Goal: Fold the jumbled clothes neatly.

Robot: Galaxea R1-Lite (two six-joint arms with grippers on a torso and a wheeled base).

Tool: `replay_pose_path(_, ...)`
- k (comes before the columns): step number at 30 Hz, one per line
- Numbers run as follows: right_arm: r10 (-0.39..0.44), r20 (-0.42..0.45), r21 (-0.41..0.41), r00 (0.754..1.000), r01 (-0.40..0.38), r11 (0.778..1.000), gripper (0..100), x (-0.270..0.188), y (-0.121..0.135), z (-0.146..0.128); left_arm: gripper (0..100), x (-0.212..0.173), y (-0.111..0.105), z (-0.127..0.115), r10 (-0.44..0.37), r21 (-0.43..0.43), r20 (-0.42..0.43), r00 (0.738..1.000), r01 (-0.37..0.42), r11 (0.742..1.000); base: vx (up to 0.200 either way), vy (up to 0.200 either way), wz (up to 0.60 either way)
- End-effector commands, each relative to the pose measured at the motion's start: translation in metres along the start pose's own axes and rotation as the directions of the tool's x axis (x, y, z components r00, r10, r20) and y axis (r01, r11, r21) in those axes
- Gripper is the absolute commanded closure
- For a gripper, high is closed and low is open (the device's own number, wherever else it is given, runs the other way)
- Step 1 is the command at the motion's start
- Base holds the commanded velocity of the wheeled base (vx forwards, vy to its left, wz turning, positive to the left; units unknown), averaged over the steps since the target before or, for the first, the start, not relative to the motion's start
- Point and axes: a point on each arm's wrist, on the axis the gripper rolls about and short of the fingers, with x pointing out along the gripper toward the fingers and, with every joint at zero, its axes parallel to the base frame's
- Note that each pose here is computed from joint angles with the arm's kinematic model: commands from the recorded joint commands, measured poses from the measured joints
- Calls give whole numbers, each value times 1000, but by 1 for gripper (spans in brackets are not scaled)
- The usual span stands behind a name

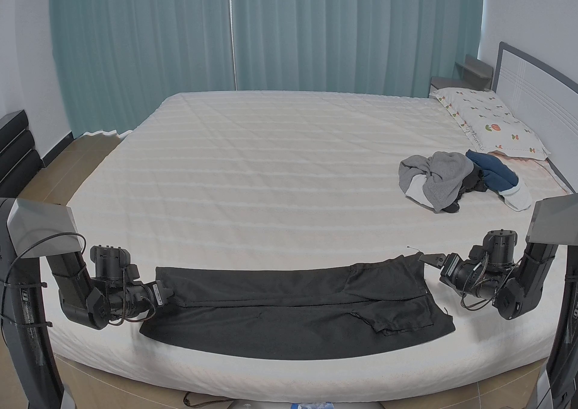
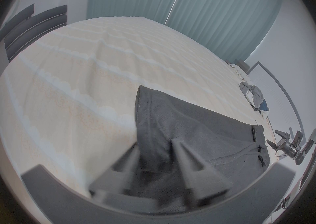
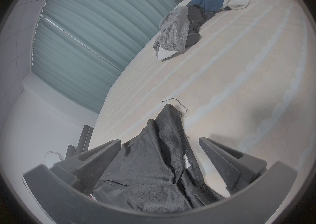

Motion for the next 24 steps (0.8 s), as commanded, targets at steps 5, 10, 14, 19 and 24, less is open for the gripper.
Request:
replay_pose_path(5,2,4,-1,1000,-2,1000,0,-1,1,1,100,-2,-1,0,0,-8,2,1000,0,1000,0,0,0)
replay_pose_path(10,1,7,1,1000,-1,1000,0,-1,0,2,100,-6,-3,5,-5,-5,22,1000,5,1000,0,0,0)
replay_pose_path(14,0,10,2,1000,0,1000,0,-1,-1,3,100,-8,-4,6,-10,-5,27,1000,10,1000,0,0,0)
replay_pose_path(19,-2,12,3,1000,2,1000,0,-1,-1,3,100,-8,-4,5,-9,-8,23,1000,9,1000,0,0,0)
replay_pose_path(24,-2,12,3,1000,2,1000,0,-1,-1,3,100,-6,-7,8,-15,-71,36,999,17,997,-120,0,0)
